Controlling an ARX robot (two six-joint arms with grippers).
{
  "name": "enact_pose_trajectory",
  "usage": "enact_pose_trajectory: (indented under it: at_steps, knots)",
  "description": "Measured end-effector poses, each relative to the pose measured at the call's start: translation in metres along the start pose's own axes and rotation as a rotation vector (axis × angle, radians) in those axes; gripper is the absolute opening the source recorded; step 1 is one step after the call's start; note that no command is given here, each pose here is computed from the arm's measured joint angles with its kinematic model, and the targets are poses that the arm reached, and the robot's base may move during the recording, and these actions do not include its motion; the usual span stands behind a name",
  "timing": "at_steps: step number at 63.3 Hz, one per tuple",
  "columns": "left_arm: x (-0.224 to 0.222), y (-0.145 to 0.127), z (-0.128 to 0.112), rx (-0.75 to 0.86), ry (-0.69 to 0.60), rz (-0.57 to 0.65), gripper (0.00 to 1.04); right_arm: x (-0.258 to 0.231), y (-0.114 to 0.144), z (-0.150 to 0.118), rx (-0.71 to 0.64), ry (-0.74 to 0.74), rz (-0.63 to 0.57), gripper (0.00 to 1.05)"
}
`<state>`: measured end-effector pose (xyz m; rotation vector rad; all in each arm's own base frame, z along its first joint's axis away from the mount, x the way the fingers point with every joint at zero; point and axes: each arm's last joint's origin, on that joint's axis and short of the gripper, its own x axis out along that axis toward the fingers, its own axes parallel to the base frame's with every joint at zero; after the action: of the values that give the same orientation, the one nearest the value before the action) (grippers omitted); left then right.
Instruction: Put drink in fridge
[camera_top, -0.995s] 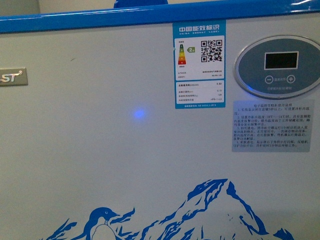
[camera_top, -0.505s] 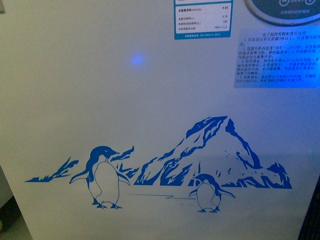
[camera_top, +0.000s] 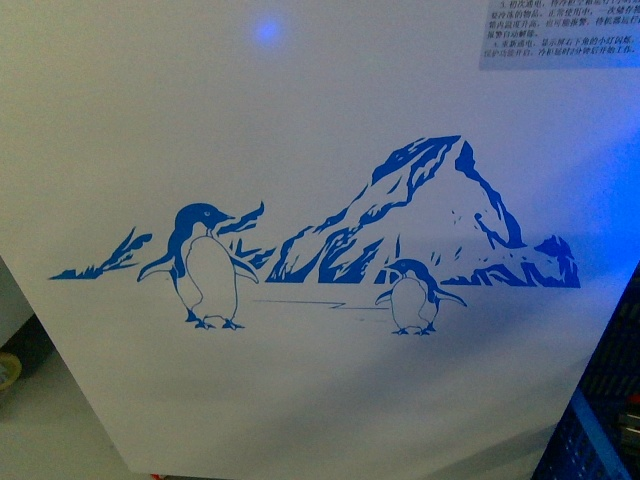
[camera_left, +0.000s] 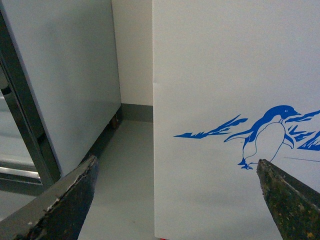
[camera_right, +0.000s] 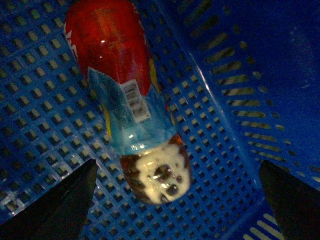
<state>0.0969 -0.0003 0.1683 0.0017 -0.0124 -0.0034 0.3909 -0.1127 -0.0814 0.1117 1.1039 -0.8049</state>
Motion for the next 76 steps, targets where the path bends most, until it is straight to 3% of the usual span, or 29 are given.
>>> enact_pose_trajectory:
  at_steps: [23,63,69,76]
  knots:
    - [0.0,0.0,0.0,0.0,0.0,0.0,0.97,0.046,0.029,0.011,0.009,0.044,0.01,0.97]
    - [0.0,0.0,0.0,0.0,0.0,0.0,0.97,0.097,0.033,-0.02,-0.05,0.115,0.018,0.97]
    - [0.0,0.0,0.0,0.0,0.0,0.0,0.97,0.097,0.03,-0.025,-0.067,0.113,0.024,0.81]
    - [0.0,0.0,0.0,0.0,0.0,0.0,0.97,0.095,0.027,-0.028,-0.073,0.115,0.045,0.7]
